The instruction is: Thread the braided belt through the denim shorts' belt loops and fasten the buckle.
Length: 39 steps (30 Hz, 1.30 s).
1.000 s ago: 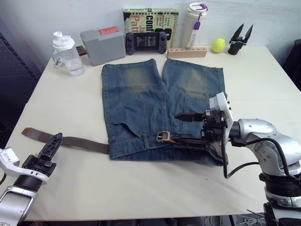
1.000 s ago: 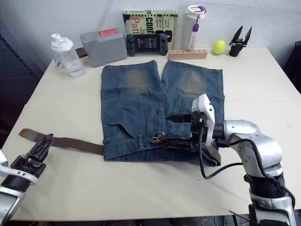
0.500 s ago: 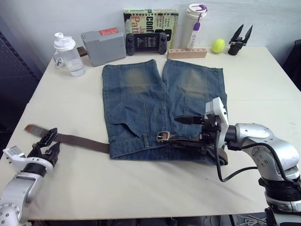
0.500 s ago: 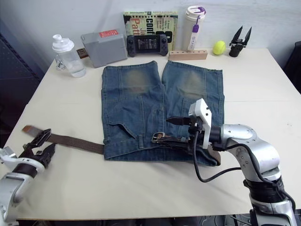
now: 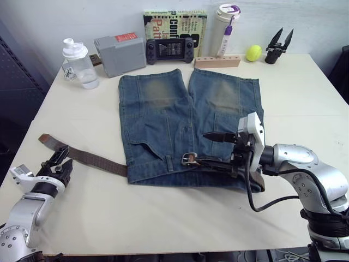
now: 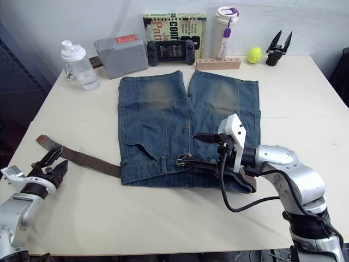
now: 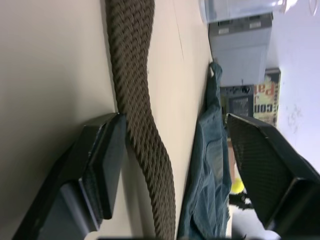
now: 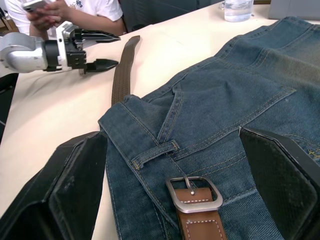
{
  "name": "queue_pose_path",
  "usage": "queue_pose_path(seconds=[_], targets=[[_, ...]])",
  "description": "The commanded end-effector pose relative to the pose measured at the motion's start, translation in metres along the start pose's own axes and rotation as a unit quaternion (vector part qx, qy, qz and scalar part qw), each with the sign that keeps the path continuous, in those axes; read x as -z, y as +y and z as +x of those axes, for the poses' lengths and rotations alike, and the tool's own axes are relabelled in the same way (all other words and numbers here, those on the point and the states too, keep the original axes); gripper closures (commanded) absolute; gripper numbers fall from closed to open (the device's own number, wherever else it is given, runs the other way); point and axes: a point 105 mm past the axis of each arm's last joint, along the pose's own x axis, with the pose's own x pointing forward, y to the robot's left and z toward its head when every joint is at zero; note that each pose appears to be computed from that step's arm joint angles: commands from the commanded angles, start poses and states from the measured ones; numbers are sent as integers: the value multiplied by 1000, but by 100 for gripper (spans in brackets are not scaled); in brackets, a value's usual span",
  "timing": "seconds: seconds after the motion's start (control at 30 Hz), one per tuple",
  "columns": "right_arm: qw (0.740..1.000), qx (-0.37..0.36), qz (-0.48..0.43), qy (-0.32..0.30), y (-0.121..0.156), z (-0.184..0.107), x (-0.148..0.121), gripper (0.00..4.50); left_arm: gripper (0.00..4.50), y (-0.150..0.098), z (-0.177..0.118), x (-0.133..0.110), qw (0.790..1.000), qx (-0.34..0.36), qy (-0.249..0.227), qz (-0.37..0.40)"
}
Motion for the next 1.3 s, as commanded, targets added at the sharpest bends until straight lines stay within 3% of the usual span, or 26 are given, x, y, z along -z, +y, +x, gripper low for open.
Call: queue_pose_path(seconds=[0.03,0.37,0.47,0.67,1.17,1.3], targets=[[1000,-2,-17,-8,6,-3,-9,0,89,24,0,30,997,-47,53,-16],[1000,5,-15,-9,3,-3,-9,0,89,18,25,37,997,-36,63,-24],[1000,7,-13,-11,3,-3,-10,0,173,18,27,38,997,-35,64,-23],[1000,15,-12,-13,2,-4,-10,0,440,19,30,38,997,-36,63,-22],[999,30,-15,-9,-4,-7,-10,0,446,-10,39,29,999,21,37,29],[999,32,-17,-5,-4,-6,-8,0,323,-28,18,24,998,48,29,37]])
